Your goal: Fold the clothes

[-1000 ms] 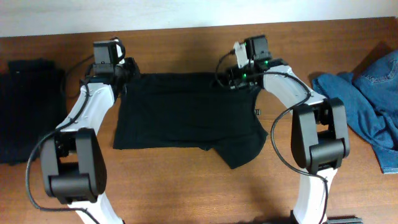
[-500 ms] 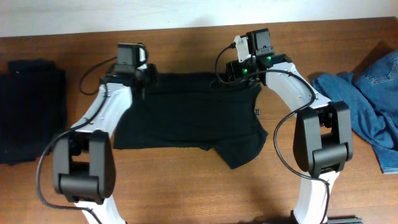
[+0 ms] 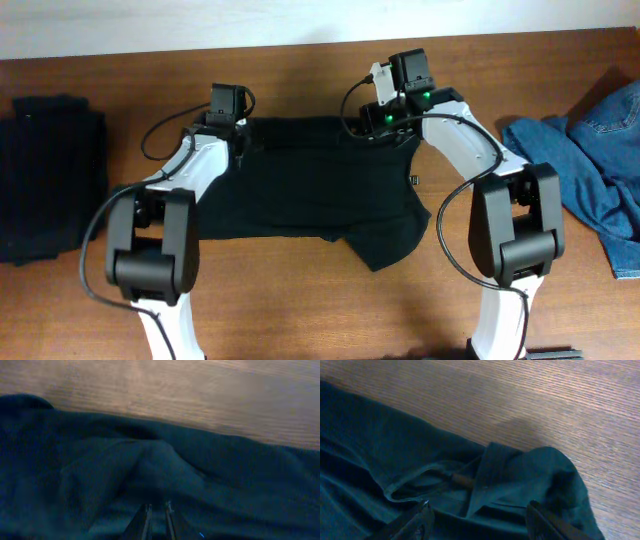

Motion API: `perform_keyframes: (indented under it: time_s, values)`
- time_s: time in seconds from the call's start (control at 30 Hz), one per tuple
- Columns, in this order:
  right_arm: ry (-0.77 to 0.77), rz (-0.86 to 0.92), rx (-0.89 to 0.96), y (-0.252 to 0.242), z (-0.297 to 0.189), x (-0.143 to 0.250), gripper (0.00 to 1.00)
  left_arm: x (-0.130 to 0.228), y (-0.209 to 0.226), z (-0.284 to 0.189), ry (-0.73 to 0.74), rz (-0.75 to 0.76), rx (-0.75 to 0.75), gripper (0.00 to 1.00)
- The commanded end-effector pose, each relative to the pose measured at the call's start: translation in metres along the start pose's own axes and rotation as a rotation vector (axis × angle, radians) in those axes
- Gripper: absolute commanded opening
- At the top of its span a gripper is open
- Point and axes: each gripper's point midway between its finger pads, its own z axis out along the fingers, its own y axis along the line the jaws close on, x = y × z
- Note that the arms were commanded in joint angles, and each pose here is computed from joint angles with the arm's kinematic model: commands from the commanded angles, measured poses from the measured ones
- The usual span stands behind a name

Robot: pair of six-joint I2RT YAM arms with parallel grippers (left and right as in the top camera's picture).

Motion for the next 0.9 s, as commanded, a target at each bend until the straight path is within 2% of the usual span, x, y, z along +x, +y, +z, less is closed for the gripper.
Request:
perform_keyframes:
  time_s: [0.0,0.17,0.3,0.37,0.7,0.87]
  values:
    - [-0.037,-0.016,-0.003,0.006,-0.012,-0.014,0.65,0.004,0.007,0.016,0.005,0.011,-0.03,0.11]
    - [-0.026,-0.018,-0.007,0.009,-0.011,-0.01,0.65,0.003,0.006,0.019,-0.002,0.01,-0.028,0.11]
    - [-0.008,0.001,-0.007,0.015,-0.009,-0.006,0.59,0.001,0.006,0.019,-0.011,0.009,-0.025,0.11]
    - [-0.002,0.027,0.035,0.011,-0.006,-0.005,0.56,0.001,0.005,0.019,-0.012,0.01,-0.024,0.11]
    - [0.036,0.039,0.207,-0.002,0.017,0.009,0.56,0.001,0.006,0.019,-0.011,0.01,-0.025,0.11]
    - [0.024,0.097,0.222,-0.005,0.018,0.008,0.47,0.002,0.006,0.019,-0.008,0.01,-0.026,0.11]
